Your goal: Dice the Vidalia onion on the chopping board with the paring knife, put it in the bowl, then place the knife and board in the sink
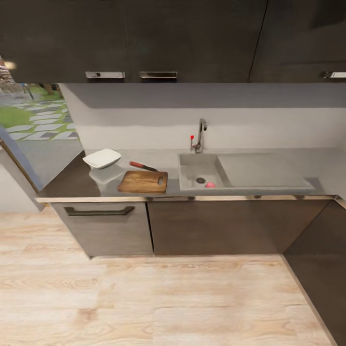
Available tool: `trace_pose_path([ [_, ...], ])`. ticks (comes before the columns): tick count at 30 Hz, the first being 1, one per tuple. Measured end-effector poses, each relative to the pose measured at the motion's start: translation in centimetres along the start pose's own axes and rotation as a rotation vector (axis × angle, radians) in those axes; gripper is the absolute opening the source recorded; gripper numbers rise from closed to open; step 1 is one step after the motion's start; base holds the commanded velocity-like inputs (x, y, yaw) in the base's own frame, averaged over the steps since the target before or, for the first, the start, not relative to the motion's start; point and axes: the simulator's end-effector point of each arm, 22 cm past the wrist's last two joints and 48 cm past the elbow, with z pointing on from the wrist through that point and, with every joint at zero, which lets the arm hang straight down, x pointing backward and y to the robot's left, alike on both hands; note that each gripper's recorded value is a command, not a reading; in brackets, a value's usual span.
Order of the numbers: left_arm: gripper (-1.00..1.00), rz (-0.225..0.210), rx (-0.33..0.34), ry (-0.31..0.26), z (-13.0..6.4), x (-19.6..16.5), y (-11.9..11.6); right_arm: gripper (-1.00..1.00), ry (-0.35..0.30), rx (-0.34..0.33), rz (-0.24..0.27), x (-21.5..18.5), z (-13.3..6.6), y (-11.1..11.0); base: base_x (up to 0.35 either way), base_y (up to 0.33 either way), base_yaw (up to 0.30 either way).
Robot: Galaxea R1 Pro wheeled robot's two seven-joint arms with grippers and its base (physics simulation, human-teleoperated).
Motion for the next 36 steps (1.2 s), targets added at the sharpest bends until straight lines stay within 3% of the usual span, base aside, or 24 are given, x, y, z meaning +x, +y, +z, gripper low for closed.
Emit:
trace_pose_path([
  [16, 1.00, 0.000, 0.000, -0.001, 0.01, -0.02, 0.02, 1.00, -0.002, 0.002, -0.001, -0.08, -0.01, -0.13, 0.105, -0.289, 0.016],
  [36, 1.00, 0.002, 0.000, 0.003, 0.00, 0.17, 0.01, 1.00, -0.002, 0.002, -0.001, -0.08, 0.00, -0.15, 0.009, -0.016, 0.000],
])
